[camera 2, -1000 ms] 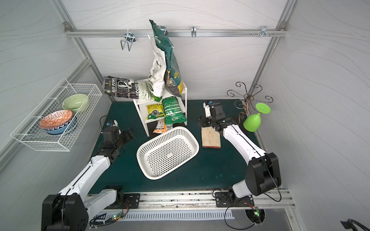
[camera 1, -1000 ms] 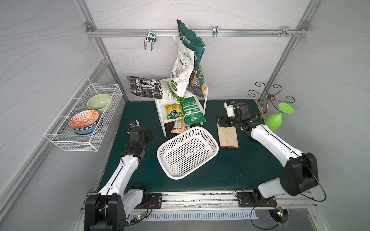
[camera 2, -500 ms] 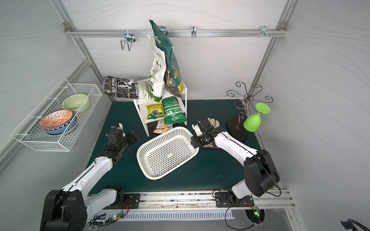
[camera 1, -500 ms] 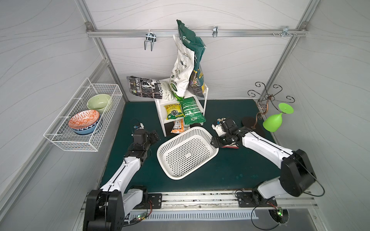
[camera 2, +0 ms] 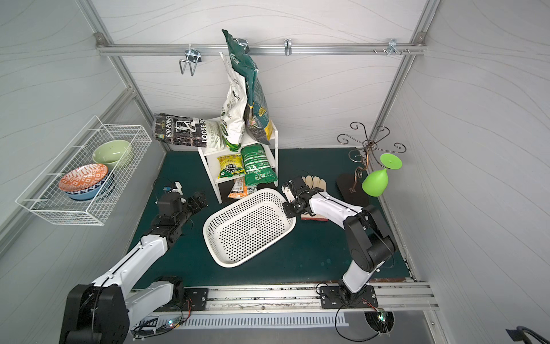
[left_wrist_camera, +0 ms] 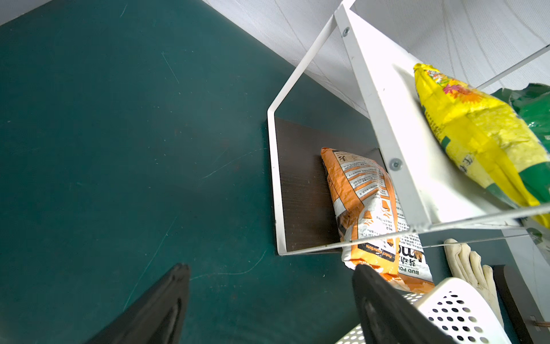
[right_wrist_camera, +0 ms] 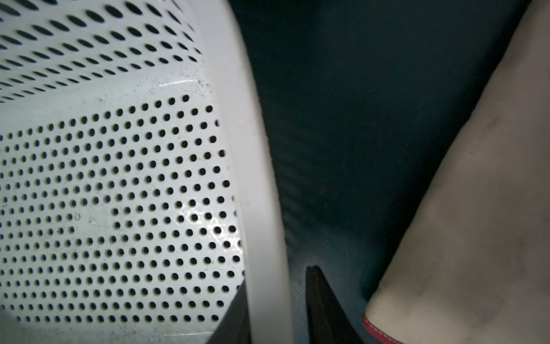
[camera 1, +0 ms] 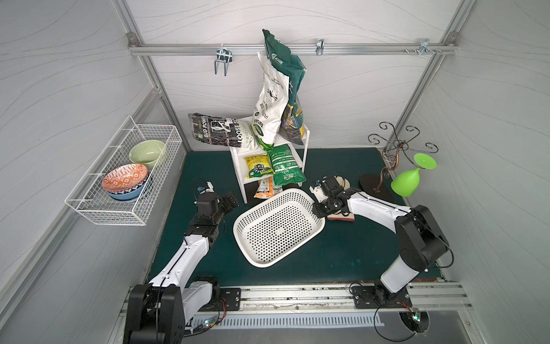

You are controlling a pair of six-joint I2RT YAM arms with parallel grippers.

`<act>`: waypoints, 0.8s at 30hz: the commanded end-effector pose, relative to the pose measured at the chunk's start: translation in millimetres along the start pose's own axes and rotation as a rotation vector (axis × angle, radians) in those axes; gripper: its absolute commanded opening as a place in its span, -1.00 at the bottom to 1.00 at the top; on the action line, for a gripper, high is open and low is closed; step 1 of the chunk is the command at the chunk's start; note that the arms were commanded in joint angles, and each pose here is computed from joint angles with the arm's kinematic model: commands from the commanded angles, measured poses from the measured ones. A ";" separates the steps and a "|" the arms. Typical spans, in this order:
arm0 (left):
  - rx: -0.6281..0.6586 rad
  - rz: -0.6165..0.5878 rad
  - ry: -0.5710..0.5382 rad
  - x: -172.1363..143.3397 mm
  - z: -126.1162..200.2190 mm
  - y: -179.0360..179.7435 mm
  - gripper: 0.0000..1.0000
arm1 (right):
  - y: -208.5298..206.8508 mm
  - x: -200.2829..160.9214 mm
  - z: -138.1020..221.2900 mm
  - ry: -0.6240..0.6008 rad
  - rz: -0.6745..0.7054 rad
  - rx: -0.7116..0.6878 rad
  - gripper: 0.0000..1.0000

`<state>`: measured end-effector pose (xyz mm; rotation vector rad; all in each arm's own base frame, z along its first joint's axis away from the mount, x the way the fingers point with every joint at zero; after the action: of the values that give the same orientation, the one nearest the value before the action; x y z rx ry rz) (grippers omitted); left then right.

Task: Take down the fertilizer bag from the shelf
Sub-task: Adjust the storage box at the center of the board.

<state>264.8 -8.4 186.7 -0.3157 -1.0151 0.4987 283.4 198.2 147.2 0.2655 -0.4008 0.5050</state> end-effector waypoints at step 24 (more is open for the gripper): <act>0.004 -0.022 -0.007 11.1 1.9 -6.6 0.78 | -43.1 -25.9 48.0 0.008 -0.269 -0.106 0.34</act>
<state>264.0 -8.3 182.5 -0.3115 -0.9887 0.5100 275.8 134.2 148.2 0.1934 -0.3139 0.2153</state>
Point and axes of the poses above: each gripper's point midway between its finger pads, its own z axis back along the fingers, its own y axis along the line the jaws close on, x = y × z, the point moved 9 cm from there along z, back along the fingers, and after that the axes turned 1 degree about z, right-handed, at the moved point
